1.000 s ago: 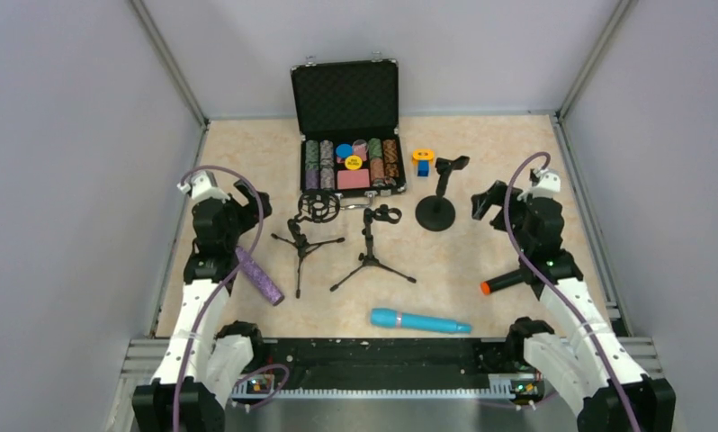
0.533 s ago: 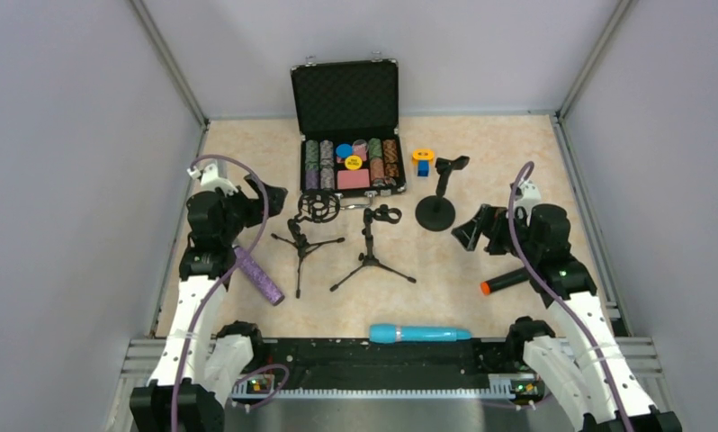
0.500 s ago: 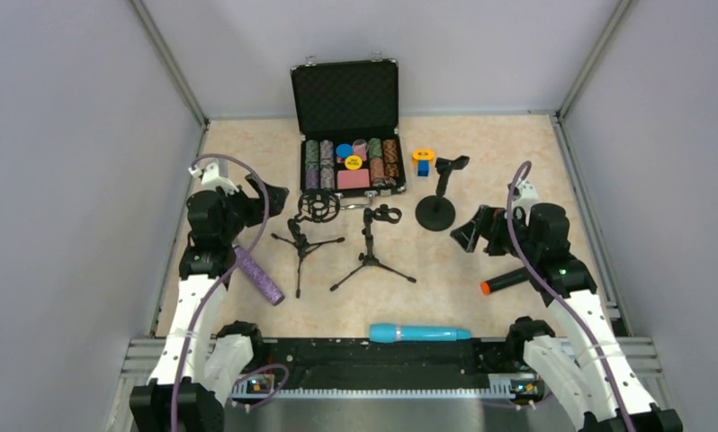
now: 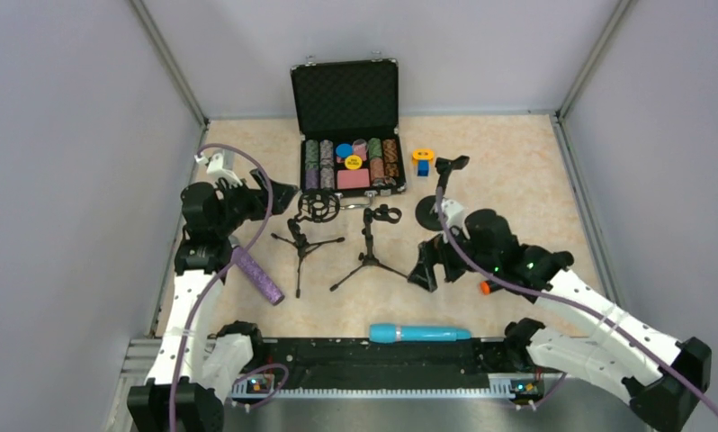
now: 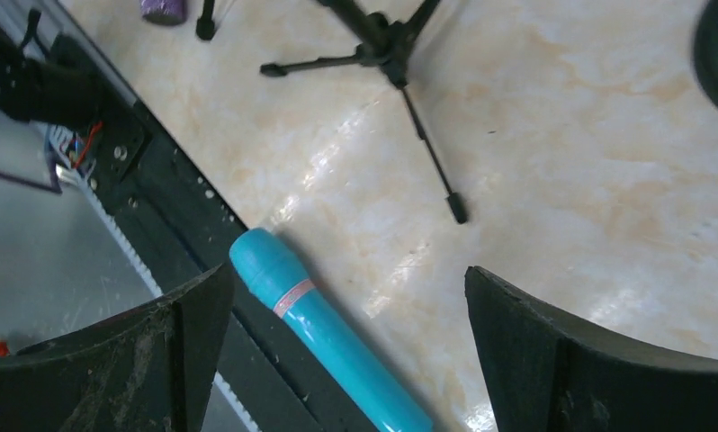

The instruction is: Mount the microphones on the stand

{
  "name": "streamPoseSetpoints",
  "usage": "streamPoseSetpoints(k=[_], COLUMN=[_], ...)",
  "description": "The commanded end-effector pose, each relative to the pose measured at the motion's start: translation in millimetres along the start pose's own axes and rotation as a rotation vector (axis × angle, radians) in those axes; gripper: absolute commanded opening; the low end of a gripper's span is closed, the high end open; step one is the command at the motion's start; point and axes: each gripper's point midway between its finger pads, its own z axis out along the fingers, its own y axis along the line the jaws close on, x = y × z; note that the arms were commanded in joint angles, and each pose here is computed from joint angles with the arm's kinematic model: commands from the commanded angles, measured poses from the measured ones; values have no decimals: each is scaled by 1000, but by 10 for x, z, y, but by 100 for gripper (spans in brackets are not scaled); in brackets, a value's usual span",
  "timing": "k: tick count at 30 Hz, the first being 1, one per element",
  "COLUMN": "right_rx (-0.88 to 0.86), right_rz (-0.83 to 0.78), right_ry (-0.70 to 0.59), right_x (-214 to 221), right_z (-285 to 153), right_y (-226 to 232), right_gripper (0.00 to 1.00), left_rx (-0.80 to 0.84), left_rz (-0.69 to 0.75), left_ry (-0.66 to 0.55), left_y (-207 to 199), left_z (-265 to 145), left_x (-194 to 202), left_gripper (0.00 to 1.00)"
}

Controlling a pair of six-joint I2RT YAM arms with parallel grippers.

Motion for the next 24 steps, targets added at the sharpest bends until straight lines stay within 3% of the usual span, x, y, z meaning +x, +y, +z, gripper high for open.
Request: streamPoseSetpoints(k=[1, 10, 24], right_rx=[-29, -120, -172], right_rz=[-122, -327, -582], right_ry=[17, 161, 312], right_x=[42, 706, 1301], right_z=[34, 356, 747], right_y=[349, 928, 1081], right_gripper=[96, 93, 90], left_rx=[80, 97, 131], left_rz=[34, 51, 80], left_ry=[-29, -45, -103], left_y=[-236, -383, -587], left_z=[-44, -157, -344], left_x=[-200, -315, -453], left_gripper=[99, 99, 99])
